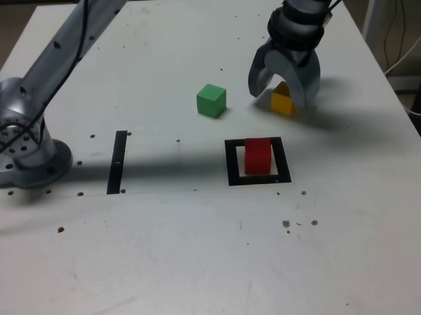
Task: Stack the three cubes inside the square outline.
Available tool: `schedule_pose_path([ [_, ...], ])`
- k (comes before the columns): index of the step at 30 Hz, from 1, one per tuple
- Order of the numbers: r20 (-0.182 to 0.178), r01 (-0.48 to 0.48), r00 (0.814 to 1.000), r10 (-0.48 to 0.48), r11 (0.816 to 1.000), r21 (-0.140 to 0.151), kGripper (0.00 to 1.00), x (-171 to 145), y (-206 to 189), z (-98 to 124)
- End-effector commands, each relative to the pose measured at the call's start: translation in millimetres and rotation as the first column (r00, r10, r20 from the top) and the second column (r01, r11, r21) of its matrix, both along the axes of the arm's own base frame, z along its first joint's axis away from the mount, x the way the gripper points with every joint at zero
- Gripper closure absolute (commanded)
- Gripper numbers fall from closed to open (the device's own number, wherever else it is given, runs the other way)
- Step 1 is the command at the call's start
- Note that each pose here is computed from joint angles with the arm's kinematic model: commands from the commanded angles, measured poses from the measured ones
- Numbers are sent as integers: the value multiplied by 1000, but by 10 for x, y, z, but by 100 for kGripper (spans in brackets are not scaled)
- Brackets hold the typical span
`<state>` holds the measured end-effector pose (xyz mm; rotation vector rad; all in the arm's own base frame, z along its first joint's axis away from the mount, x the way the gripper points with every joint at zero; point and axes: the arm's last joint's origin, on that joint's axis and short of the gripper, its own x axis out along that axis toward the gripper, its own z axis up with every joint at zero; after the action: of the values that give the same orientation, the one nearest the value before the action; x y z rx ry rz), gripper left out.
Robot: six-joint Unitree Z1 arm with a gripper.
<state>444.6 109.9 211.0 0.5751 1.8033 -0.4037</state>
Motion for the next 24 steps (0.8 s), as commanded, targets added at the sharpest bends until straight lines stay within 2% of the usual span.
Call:
schedule_pose_path([
  [1,-1,2,1000,-2,1000,7,42,15,-28,-23],
  [3,4,4,1000,-4,1000,13,52,24,-48,-17],
  [6,10,12,1000,-13,1000,17,62,38,-84,-9],
  [24,11,13,1000,-14,1000,18,64,33,-116,22],
])
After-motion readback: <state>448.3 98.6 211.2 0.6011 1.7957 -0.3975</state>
